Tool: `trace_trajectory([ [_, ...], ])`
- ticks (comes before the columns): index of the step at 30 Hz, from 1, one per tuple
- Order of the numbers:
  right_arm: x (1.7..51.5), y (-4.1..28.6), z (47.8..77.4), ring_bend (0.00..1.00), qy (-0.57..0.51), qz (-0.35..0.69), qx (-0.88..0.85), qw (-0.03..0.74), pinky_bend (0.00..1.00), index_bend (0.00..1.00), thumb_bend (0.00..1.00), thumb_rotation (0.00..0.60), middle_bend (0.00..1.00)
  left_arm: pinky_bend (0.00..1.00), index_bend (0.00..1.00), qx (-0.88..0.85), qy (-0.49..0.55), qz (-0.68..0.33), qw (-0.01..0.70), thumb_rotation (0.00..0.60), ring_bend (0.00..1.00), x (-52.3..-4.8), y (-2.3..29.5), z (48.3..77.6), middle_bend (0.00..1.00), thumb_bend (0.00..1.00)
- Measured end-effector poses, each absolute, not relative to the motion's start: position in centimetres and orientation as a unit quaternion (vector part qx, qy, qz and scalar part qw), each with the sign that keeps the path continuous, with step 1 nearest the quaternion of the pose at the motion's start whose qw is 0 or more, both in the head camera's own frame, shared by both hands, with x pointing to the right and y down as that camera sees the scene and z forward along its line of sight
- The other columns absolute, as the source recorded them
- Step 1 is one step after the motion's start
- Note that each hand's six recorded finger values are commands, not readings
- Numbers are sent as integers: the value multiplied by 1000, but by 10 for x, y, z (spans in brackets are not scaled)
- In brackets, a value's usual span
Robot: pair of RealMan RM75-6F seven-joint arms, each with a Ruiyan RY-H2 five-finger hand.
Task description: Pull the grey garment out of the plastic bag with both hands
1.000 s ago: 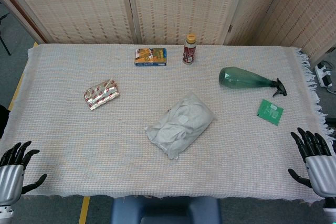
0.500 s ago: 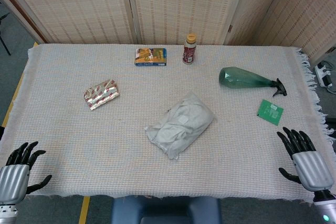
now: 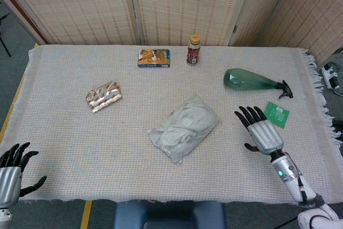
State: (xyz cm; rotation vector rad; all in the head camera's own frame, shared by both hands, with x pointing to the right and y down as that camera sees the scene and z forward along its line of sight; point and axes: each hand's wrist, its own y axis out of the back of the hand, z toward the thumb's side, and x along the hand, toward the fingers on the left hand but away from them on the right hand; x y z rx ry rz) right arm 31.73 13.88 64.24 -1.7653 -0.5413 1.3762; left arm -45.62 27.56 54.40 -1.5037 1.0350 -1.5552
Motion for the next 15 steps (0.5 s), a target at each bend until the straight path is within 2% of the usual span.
trace_trajectory([
  [6, 282, 123, 683, 0, -219, 543, -744, 321, 0, 31, 150, 600, 0, 178, 308, -583, 404, -606, 360, 522, 98, -458, 275, 546, 157, 215],
  [15, 244, 107, 707, 0, -247, 517, -800, 177, 0, 30, 151, 600, 0, 178, 307, -578, 409, -609, 357, 514, 97, -462, 272, 546, 156, 216],
])
